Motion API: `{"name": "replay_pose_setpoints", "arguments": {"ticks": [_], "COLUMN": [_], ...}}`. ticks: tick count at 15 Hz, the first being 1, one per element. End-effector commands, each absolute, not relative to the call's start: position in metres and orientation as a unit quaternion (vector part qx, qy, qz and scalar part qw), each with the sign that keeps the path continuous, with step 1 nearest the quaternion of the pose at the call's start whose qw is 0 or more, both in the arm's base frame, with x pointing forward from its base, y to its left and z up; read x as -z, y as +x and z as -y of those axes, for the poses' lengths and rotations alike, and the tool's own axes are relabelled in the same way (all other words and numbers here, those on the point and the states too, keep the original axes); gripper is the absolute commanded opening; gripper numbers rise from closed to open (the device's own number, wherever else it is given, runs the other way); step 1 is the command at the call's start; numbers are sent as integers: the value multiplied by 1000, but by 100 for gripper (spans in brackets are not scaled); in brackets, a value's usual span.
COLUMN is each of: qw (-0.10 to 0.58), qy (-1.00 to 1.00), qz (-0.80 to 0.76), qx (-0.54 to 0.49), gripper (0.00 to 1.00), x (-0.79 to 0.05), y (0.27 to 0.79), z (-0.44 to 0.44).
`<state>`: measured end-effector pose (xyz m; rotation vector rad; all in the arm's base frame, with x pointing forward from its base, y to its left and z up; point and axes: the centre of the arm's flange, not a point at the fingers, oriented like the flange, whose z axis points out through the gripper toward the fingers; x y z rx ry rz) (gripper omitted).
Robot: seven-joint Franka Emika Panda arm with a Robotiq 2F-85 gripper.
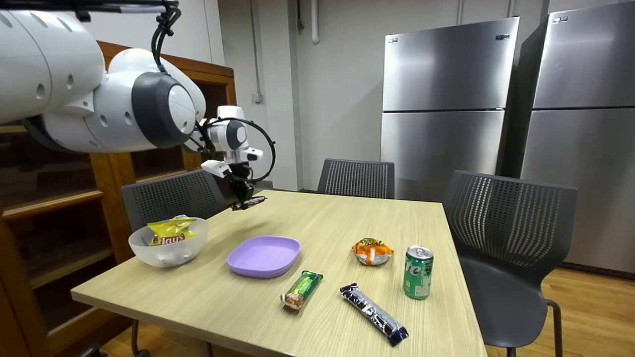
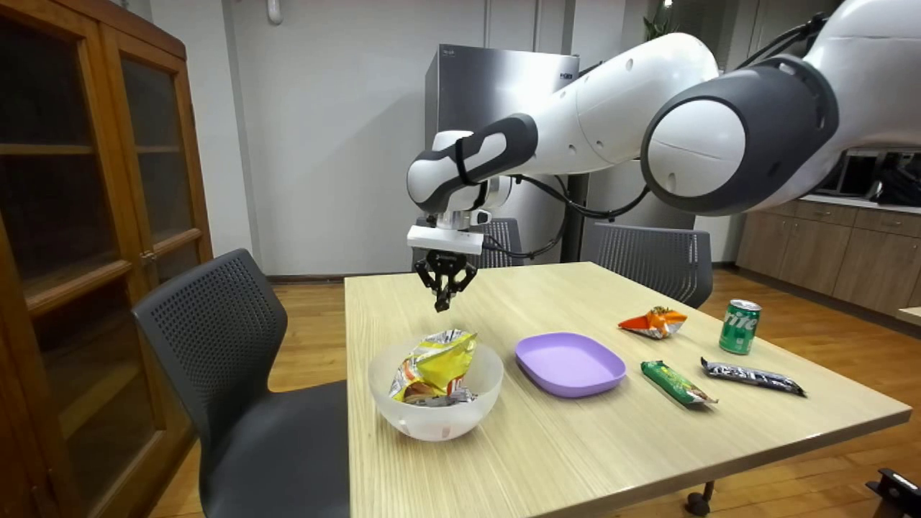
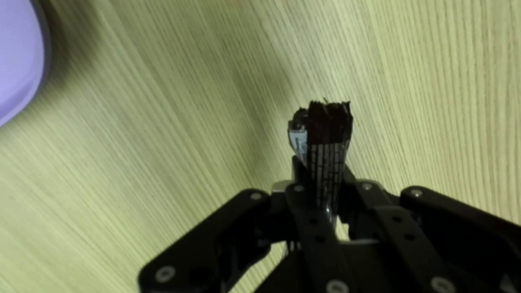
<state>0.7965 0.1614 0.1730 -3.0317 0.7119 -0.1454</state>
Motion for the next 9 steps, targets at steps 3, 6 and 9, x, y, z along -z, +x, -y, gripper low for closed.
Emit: {"name": "replay_pose_setpoints", "arguments": {"ticks": [3,6,9], "qw": [9,8,9], "qy": [-979,-980,-981], "qz": [-198,-189,-185], "qx": [53,56,58], "gripper": [4,4,4], "x": [-214,-224,-234], "y": [742,741,738], "z": [-144,-143,-140]}}
